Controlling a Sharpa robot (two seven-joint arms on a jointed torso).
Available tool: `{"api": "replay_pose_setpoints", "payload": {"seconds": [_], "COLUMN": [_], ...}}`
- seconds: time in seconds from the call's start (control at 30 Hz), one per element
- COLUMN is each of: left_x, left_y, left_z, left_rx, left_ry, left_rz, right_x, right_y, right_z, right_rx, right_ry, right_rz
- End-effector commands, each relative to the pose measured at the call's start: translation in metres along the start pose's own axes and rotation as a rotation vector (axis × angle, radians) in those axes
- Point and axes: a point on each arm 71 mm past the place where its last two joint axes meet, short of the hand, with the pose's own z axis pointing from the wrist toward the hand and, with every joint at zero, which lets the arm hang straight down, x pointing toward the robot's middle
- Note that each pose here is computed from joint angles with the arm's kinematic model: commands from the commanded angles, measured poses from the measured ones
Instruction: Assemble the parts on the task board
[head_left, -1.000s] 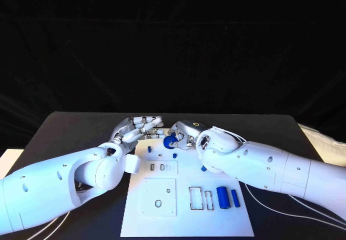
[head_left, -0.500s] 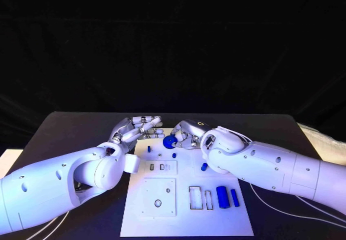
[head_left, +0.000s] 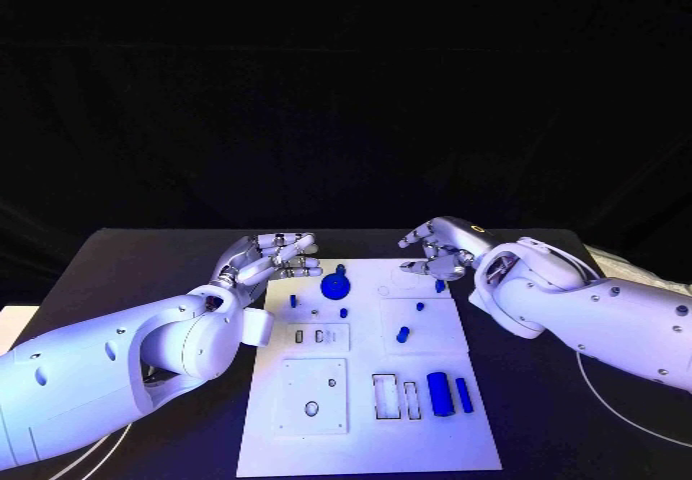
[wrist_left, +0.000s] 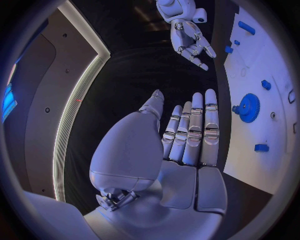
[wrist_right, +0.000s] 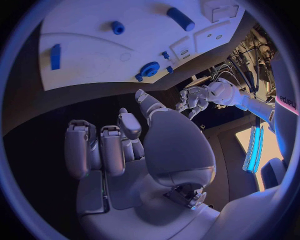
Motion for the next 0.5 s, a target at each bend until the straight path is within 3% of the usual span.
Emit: {"api": "replay_pose_setpoints", "payload": {"seconds": [0.03, 0.23, 0.5], "left_x": [0.0001, -0.0028, -0.0042], "left_y": [-0.0013, -0.0004, 0.0009], "left_z": [0.0004, 0.0018, 0.0028], "left_rx": [0.011, 0.012, 0.01], "left_ry": [0.013, 0.007, 0.005], "left_rz": [-0.008, -0.005, -0.005], "right_x": [-0.002, -0.008, 0.003], "right_y": [-0.003, -0.033, -0.059], "right_z": [-0.004, -0.015, -0.02], "right_rx": [-0.088, -0.065, -0.024], "right_ry": [0.035, 0.064, 0.098], "right_rz": [0.068, 0.048, 0.022]}}
